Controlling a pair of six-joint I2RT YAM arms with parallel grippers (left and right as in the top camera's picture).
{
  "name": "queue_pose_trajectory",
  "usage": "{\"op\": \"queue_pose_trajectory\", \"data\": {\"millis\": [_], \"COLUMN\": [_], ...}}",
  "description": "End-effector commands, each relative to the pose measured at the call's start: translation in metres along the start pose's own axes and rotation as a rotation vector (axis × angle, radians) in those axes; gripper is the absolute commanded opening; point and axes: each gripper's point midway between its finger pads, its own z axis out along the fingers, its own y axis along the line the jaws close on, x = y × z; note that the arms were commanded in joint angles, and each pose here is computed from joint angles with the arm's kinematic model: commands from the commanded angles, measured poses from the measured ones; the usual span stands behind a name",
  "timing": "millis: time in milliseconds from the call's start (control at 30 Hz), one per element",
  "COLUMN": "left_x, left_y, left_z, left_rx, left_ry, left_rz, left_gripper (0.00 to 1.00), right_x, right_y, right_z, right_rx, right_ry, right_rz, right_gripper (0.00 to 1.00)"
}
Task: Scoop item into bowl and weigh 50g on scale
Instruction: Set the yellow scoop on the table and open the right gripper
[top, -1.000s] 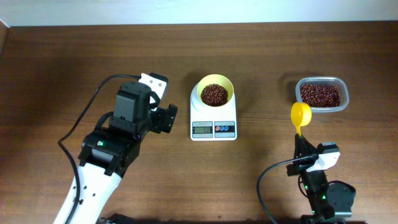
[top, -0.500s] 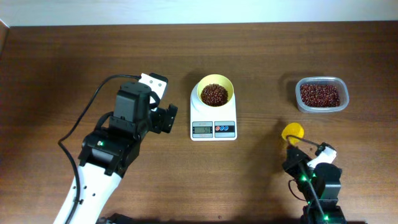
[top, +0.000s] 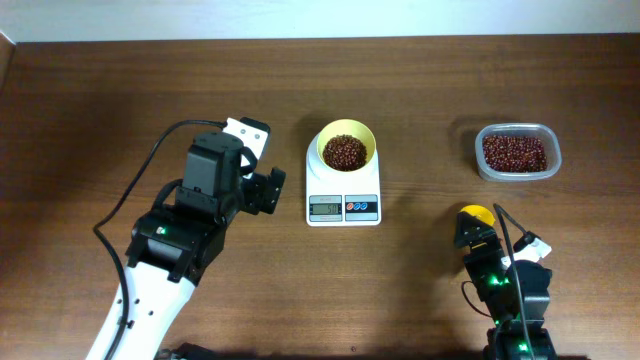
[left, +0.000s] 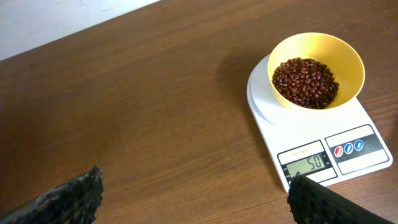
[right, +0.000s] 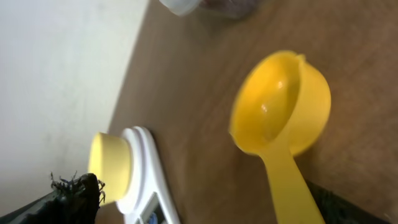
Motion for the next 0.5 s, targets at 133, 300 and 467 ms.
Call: {"op": "queue_pose_trajectory", "data": {"millis": [133, 300, 467], "left_x": [-0.005, -0.005, -0.005], "left_y": [0.003, 0.003, 0.003], "left_z": [-0.003, -0.003, -0.003], "left_rx": [-0.011, -0.011, -0.011], "left_ry": [-0.017, -0.017, -0.017], "left_rz": [0.0, 0.0, 0.0], "left_gripper": [0.99, 0.99, 0.99], "right_x": [-0.008, -0.009, -0.017], "right_y": [0.04, 0.053, 0.074], "right_z": [-0.016, -0.031, -0.045], "right_rx": [-0.183, -0.254, -0.321], "right_ry": [-0.043, -0.082, -0.215], "right_rz": [-0.034, -0.19, -0.625], "right_gripper": [0.99, 0.99, 0.99]}}
